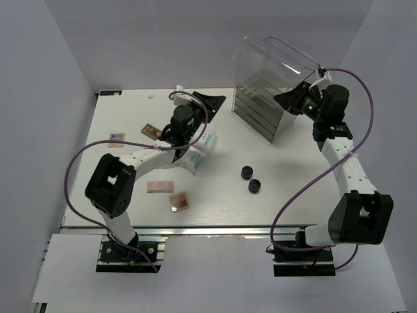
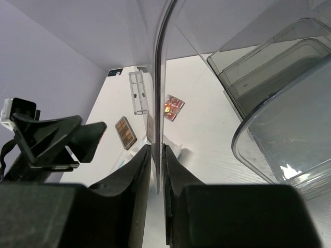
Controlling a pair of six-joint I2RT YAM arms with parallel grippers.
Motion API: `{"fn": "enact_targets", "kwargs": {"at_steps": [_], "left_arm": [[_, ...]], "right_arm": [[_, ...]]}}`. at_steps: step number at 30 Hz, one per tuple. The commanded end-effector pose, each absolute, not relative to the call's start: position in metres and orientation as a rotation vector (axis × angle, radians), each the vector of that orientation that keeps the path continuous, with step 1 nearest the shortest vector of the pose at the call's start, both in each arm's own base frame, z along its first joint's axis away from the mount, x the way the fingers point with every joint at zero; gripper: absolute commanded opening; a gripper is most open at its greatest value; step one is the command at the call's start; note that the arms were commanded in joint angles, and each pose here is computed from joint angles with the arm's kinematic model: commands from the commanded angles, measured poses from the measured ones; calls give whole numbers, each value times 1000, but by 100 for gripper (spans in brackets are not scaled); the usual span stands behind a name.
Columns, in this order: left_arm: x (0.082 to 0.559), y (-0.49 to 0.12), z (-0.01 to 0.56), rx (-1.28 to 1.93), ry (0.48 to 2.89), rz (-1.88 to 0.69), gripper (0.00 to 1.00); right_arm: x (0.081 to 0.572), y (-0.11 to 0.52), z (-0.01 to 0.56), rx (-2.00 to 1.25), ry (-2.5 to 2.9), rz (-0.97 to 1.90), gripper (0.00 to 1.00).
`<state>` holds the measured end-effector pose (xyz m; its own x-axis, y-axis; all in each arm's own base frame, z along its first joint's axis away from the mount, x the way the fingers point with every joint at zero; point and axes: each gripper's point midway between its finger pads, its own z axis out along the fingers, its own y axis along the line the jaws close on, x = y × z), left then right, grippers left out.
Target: Organize the makeup
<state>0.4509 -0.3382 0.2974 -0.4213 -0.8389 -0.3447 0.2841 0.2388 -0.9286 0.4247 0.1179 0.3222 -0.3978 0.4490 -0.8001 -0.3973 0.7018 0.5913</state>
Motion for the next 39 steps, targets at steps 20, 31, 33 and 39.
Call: {"fn": "enact_targets", "kwargs": {"at_steps": [20,31,33,39], "left_arm": [[467,-215,82,-1135,2291,-261,80],[479,-215,55,-1173,2301,-266,52],[480,-215,58,-1168,2284,-293,42],[481,-231,80,-1083,2265,-459,4]], "right_arm": [[419,122,360,-13,1627,925,19],[420,121,360,-14,1626,919,20],[420,121,359,-12,1629,921,20],[419,120,359,-11,1627,917,20]]}}
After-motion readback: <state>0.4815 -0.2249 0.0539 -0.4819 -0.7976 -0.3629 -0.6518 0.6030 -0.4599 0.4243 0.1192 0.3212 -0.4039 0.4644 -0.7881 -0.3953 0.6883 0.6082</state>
